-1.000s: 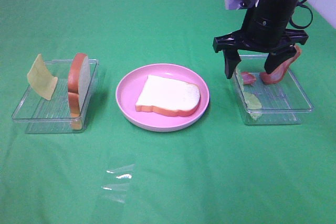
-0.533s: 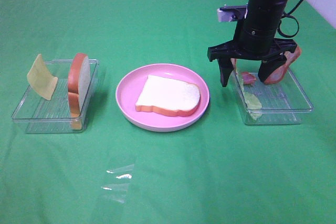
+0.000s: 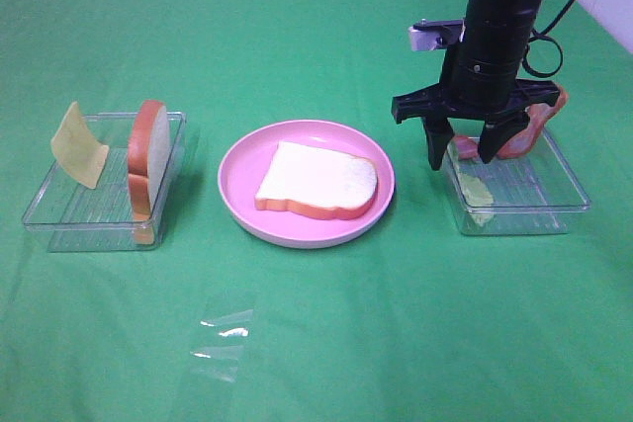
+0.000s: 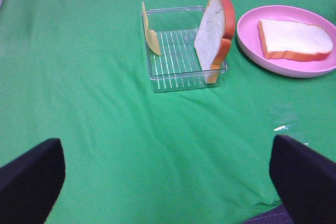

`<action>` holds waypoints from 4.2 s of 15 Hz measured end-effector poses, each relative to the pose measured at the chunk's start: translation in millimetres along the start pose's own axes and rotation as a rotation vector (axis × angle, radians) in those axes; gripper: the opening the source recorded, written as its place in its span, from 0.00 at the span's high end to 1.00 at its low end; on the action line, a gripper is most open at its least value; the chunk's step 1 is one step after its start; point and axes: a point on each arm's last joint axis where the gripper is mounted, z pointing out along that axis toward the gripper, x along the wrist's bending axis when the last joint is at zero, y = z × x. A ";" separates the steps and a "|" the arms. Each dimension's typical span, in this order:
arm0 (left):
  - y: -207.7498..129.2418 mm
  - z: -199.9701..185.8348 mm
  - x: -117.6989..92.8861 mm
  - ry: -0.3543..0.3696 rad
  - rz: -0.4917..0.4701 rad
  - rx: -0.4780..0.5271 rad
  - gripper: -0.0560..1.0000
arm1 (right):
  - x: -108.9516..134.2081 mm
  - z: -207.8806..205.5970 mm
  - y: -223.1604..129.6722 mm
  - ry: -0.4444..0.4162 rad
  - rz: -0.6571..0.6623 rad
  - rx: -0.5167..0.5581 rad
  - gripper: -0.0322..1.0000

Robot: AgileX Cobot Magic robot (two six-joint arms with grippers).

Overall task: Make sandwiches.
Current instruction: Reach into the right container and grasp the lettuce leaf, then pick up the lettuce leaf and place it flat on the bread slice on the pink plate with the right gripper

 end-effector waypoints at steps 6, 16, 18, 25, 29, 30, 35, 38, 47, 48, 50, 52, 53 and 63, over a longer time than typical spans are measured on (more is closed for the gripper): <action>0.0 0.0 0.0 0.000 0.000 0.000 0.02 | -0.2 0.0 -1.1 -0.002 0.000 0.012 0.60; 0.0 0.0 0.0 0.000 0.000 0.000 0.02 | -0.5 -2.6 -1.7 -0.005 0.001 0.030 0.95; 0.0 0.0 0.0 0.000 0.000 0.000 0.02 | -1.4 -11.4 -2.5 -0.015 0.003 0.071 0.95; 0.0 0.0 0.0 0.000 0.000 0.000 0.02 | -13.4 -119.0 -24.5 0.016 0.003 -0.157 0.95; 0.0 0.0 0.0 0.000 0.000 0.000 0.02 | -7.1 -143.9 -70.8 0.192 -0.009 -0.180 0.95; 0.0 0.0 0.0 0.000 0.001 0.000 0.02 | -0.8 -145.1 -79.3 0.277 -0.050 -0.202 0.95; 0.0 0.0 0.0 0.000 0.001 0.000 0.02 | 29.7 -140.2 -74.9 0.633 -0.085 -0.256 0.95; 0.0 0.0 0.0 0.000 0.001 0.000 0.02 | 52.3 -101.2 -47.0 0.837 -0.084 -0.203 0.95; 0.0 0.0 0.0 0.000 0.001 0.000 0.02 | 82.3 -16.6 21.2 1.073 0.005 -0.169 0.95; 0.0 0.0 0.0 0.000 0.001 0.000 0.02 | 82.9 -8.9 23.7 1.067 0.016 -0.163 0.95; 0.0 0.0 0.0 0.000 0.001 0.000 0.02 | 82.2 0.0 25.2 1.036 0.018 -0.162 0.95; 0.0 0.0 0.0 0.000 0.001 0.000 0.02 | 78.9 7.4 24.6 0.961 -0.006 -0.161 0.95; 0.0 0.0 0.0 0.000 0.001 0.000 0.02 | 77.8 9.1 24.4 0.939 -0.012 -0.159 0.95; 0.0 0.0 0.0 0.000 0.001 0.000 0.02 | 63.0 23.2 21.5 0.690 -0.028 -0.101 0.95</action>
